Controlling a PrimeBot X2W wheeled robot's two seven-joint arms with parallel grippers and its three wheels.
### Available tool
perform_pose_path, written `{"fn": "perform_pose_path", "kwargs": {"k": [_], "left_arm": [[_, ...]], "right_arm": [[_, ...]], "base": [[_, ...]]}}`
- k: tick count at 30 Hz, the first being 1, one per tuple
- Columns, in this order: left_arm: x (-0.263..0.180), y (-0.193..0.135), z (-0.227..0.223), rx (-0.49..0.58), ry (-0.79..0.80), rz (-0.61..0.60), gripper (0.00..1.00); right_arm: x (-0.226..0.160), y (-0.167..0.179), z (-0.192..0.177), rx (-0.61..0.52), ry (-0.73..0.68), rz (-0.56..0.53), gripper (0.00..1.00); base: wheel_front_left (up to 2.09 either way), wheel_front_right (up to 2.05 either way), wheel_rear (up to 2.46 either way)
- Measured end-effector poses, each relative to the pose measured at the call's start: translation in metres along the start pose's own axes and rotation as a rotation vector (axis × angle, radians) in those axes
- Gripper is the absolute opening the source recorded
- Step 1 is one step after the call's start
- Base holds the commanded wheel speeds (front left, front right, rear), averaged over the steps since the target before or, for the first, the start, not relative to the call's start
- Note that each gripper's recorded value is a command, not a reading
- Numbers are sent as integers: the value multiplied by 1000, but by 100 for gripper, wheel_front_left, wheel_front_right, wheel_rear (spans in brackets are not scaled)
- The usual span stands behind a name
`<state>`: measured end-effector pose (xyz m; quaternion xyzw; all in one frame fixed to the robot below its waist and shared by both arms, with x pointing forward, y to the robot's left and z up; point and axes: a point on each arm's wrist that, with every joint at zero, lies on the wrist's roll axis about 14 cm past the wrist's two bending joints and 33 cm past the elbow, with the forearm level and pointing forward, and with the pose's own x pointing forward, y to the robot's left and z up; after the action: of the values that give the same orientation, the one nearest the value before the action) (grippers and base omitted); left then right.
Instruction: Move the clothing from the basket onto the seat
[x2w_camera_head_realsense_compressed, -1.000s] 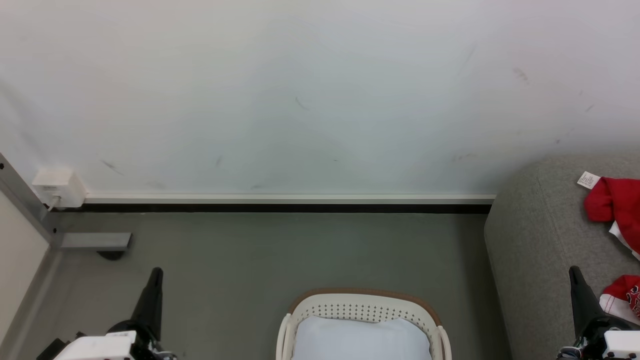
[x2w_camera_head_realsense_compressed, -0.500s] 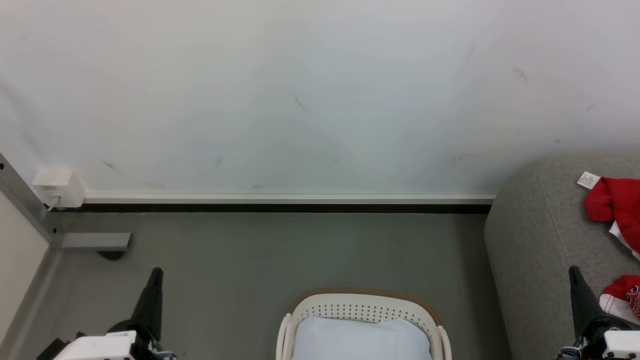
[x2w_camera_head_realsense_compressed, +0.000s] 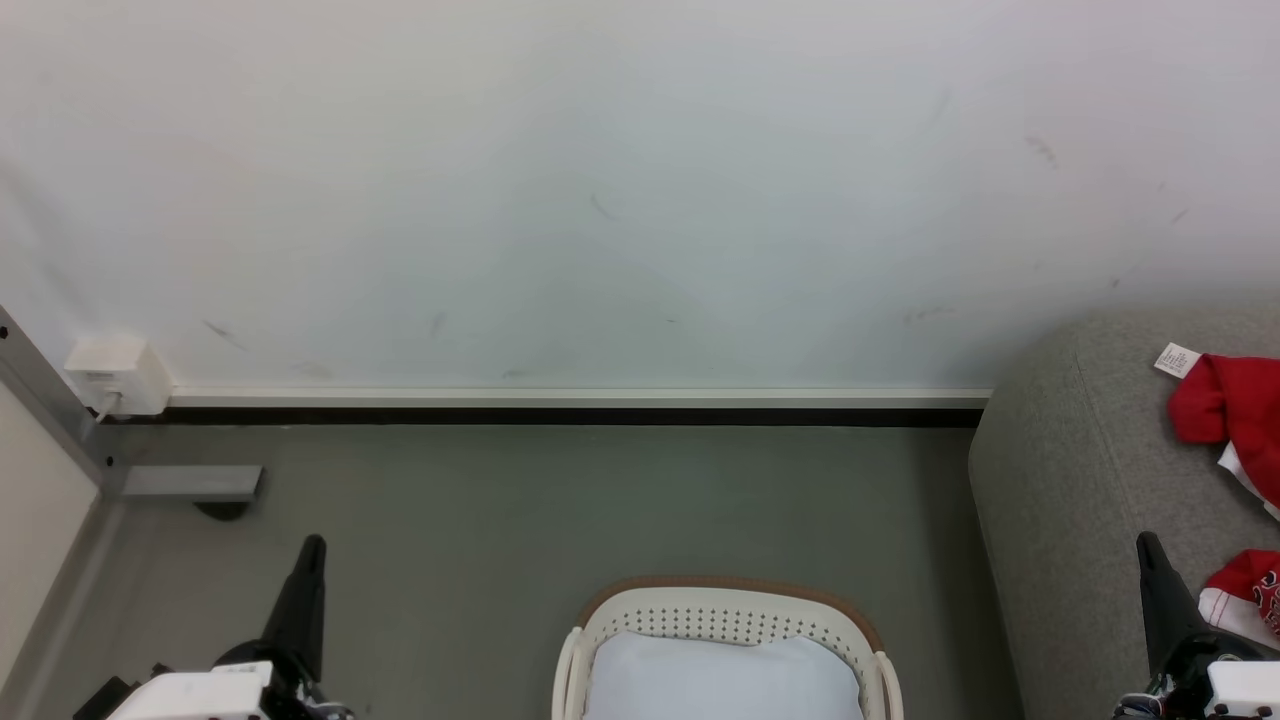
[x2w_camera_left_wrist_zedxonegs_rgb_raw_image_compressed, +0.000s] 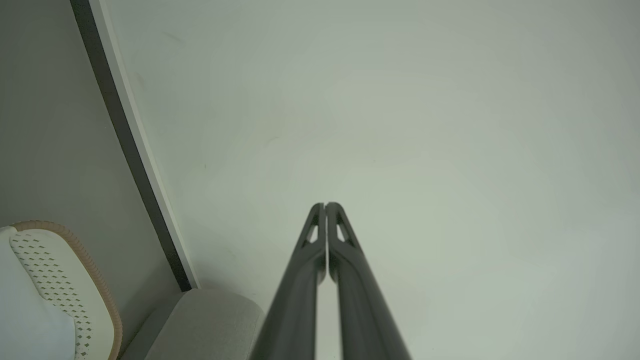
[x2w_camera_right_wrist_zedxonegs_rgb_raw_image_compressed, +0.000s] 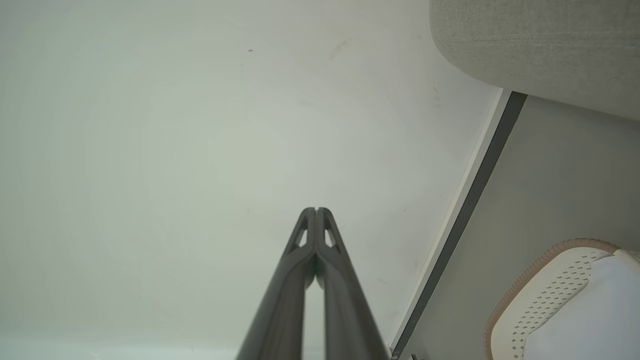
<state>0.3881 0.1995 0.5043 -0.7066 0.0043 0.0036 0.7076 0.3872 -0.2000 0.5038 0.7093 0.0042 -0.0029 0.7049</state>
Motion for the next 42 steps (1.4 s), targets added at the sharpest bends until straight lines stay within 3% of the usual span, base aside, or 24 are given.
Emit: {"fn": "perform_pose_path", "kwargs": {"k": [42], "left_arm": [[0,0,0,0,0,0,0]], "right_arm": [[0,0,0,0,-1,0,0]], "base": [[0,0,0]]}}
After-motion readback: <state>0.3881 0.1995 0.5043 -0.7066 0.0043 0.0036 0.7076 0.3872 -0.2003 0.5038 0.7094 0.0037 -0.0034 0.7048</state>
